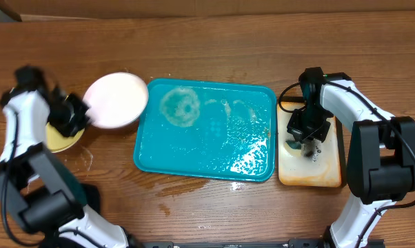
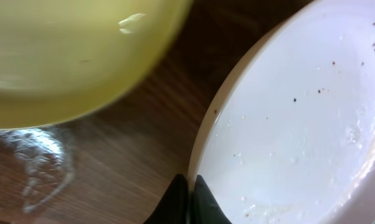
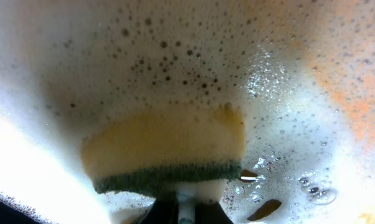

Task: Clean dirty plates on tray and stack at the side
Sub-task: 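Carry the white plate left onto the yellow plate stack, then release the white plate on the stack and raise the left gripper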

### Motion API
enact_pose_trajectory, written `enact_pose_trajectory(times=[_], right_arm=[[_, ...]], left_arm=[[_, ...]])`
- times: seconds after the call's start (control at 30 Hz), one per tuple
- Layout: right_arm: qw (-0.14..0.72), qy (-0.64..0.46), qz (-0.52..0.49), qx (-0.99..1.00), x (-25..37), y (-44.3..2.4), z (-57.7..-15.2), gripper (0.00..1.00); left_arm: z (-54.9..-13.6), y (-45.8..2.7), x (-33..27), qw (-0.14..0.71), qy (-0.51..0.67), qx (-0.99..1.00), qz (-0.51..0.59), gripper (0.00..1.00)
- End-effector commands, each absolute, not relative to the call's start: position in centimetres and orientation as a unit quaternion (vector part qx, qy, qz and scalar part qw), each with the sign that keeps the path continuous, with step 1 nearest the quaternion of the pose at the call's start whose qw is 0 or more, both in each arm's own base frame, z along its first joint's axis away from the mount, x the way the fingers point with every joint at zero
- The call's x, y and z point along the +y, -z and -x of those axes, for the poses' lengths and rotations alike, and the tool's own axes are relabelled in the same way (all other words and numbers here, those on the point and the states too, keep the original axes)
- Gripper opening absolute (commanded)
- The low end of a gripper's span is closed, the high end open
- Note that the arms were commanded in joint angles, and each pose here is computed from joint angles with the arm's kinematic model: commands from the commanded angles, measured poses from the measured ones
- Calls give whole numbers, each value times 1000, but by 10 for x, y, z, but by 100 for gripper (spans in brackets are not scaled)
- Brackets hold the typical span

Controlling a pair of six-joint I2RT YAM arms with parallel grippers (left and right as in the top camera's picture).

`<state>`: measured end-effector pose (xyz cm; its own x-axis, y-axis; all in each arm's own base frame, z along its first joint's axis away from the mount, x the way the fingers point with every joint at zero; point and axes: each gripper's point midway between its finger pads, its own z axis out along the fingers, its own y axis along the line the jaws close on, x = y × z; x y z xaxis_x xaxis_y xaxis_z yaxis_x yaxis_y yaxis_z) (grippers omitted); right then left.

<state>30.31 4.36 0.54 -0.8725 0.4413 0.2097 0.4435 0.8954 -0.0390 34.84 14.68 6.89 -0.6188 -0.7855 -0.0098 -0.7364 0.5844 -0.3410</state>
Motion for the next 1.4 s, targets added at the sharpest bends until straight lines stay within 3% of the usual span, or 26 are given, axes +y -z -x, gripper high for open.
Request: enact_pose_trajectory(times=[0.0,0.33,0.67,1.0,1.03,1.1,1.23,1.37], right_arm=[[140,11,225,-964,49,4,-287,4],[146,9,225,-963,49,3,-284,4],[155,6,225,-962,48,2,-280,4],[160,5,224,-962,48,1,-277,4],[160,5,222,-962,48,1,-277,4],[160,5,222,-962,48,1,-277,4],[161,4,222,-962,48,1,-276,4],[161,4,222,-962,48,1,-277,4]], left_arm=[[-332,-96,169,139,186,864,447,4],[-277,-87,262,198,154,779,574,4],[-282,-62,276,193,95,777,591,4],[-278,-9,273,132,105,765,621,4],[-279,-9,273,134,104,765,621,8],[-281,-11,277,143,101,767,617,26],[-285,-15,281,151,97,775,606,35],[-285,-16,281,152,97,774,606,51]])
